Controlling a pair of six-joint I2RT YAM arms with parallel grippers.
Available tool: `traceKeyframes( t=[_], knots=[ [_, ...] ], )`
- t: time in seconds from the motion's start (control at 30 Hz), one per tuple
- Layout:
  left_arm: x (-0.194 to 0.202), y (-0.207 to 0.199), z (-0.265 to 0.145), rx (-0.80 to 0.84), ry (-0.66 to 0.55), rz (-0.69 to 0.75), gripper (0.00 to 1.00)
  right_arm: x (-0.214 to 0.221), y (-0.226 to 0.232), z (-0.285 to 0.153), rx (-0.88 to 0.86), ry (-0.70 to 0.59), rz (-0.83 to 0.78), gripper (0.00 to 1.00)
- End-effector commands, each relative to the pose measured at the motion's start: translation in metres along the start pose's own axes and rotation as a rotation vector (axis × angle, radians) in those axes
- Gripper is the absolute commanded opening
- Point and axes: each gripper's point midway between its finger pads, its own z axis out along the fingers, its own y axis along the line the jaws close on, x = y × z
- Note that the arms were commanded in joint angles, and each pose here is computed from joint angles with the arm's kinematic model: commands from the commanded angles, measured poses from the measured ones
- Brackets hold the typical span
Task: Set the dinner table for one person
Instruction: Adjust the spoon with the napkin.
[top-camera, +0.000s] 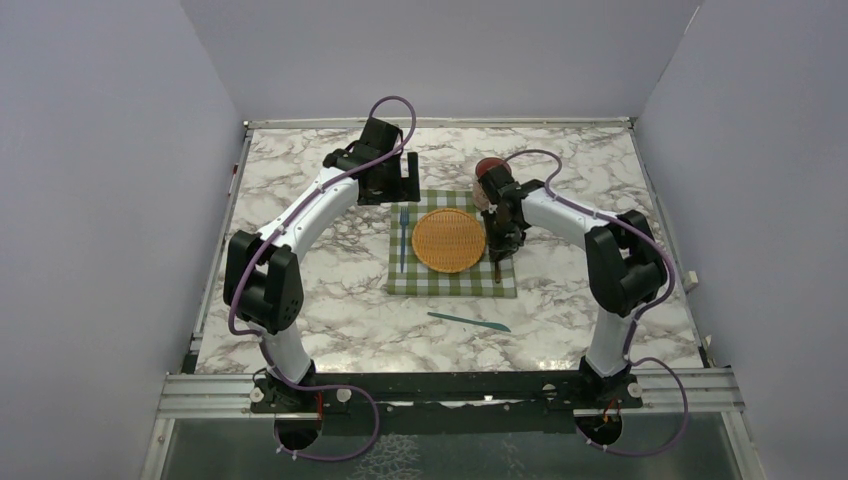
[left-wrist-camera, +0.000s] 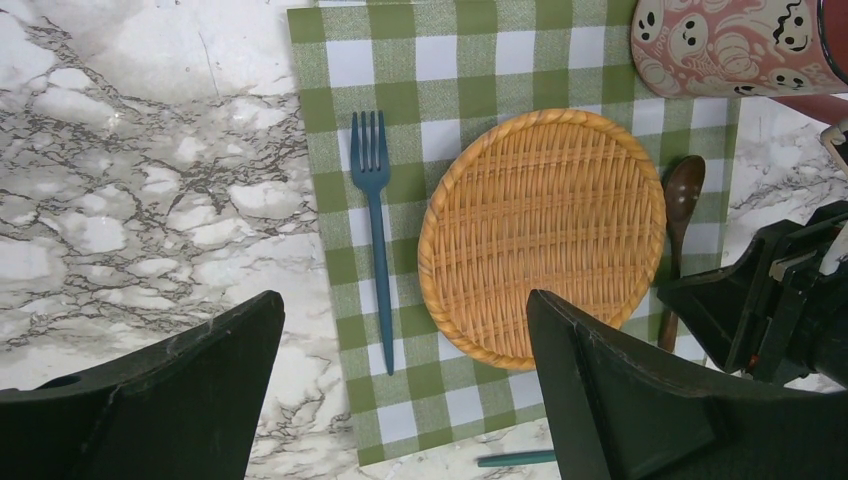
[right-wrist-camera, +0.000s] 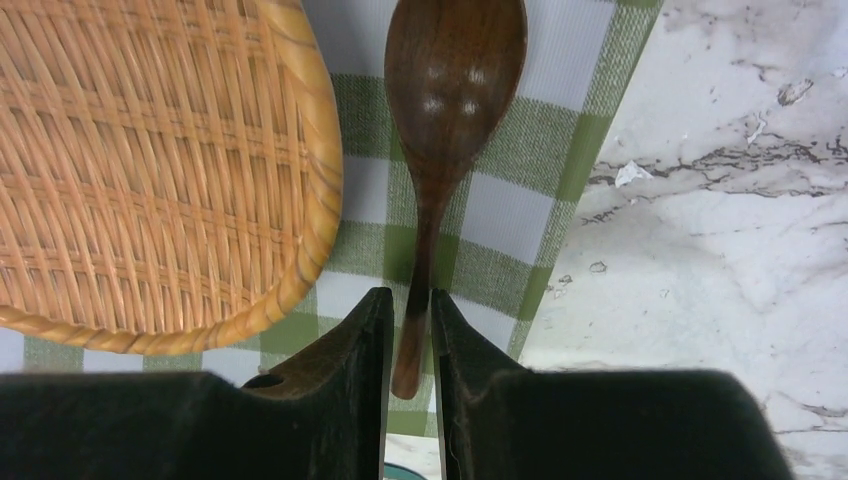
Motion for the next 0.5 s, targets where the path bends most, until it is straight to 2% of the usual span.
traceKeyframes(
  t=[0.0,0.13,0.27,0.47],
  knots=[
    [-0.0091,-0.0022,-0.0163,-0.005,-0.048,0.005,0.94,-0.0184,0.0080,-0.0002,-0.009,-0.045,-0.018,0.25],
    [-0.0078,-0.0014,-0.0162,-0.007,-0.045,0.007,0.94,-0.0206,0.0067,0.0006,0.003,-0.047,-0.019,0.21],
    [-0.0071,-0.0008,-0.0158,-0.009,-0.045,0.007,0.94,-0.0213,0.0042,0.0005,0.017,-0.049,-0.022,0.10],
    [-0.0076,-0.0018,-0.0145,-0.005,-0.042,0.009,0.94,-0.0196,0.0008,0.0009,0.035,-0.040,-0.026,0.13]
  ],
)
